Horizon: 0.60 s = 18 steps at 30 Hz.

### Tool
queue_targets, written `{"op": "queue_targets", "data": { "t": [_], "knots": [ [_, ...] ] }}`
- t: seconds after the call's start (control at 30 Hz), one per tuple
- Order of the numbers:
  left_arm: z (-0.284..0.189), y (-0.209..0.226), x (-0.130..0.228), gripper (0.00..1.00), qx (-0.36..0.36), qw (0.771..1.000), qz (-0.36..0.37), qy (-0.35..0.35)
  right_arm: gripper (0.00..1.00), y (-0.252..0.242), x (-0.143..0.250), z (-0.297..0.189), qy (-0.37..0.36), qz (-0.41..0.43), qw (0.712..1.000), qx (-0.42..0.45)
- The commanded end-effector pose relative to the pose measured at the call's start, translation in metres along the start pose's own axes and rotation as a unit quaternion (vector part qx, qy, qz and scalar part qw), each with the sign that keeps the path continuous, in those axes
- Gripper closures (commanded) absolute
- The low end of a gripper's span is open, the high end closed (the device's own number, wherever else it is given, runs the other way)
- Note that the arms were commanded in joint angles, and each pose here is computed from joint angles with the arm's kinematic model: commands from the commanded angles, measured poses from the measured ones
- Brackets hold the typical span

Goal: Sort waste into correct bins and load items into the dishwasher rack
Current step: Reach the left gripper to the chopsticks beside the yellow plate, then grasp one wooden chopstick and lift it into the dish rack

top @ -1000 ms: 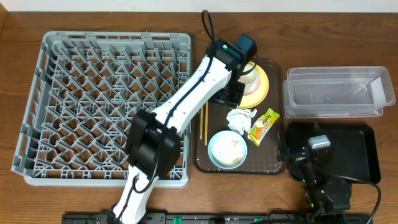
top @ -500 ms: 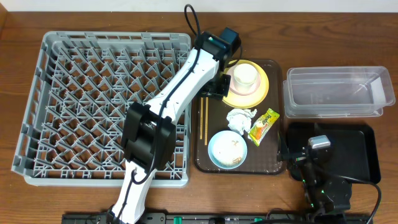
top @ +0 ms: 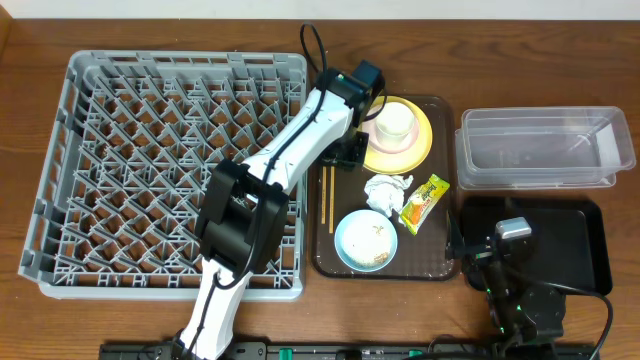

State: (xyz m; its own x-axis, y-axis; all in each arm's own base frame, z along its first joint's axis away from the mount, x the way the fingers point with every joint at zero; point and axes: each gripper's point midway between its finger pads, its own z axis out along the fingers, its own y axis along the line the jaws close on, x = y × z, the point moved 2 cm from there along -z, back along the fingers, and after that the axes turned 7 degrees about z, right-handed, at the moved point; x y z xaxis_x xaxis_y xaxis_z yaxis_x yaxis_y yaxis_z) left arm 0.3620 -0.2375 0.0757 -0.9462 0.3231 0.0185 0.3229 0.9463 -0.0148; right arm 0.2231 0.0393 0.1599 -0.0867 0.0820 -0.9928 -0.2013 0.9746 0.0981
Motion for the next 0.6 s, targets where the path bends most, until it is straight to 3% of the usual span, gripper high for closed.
{"op": "queue_targets", "data": {
  "t": [0.0, 0.57],
  "knots": [
    [0.011, 0.004, 0.002, 0.71, -0.009, 1.000, -0.004, 0.005, 0.01, 0.000, 0.001, 0.000, 0.001, 0.000, 1.000, 0.000],
    [0.058, 0.009, 0.000, 0.71, -0.017, 1.000, -0.004, -0.019, 0.01, 0.000, 0.001, 0.000, 0.001, 0.000, 1.000, 0.000]
  ]
}}
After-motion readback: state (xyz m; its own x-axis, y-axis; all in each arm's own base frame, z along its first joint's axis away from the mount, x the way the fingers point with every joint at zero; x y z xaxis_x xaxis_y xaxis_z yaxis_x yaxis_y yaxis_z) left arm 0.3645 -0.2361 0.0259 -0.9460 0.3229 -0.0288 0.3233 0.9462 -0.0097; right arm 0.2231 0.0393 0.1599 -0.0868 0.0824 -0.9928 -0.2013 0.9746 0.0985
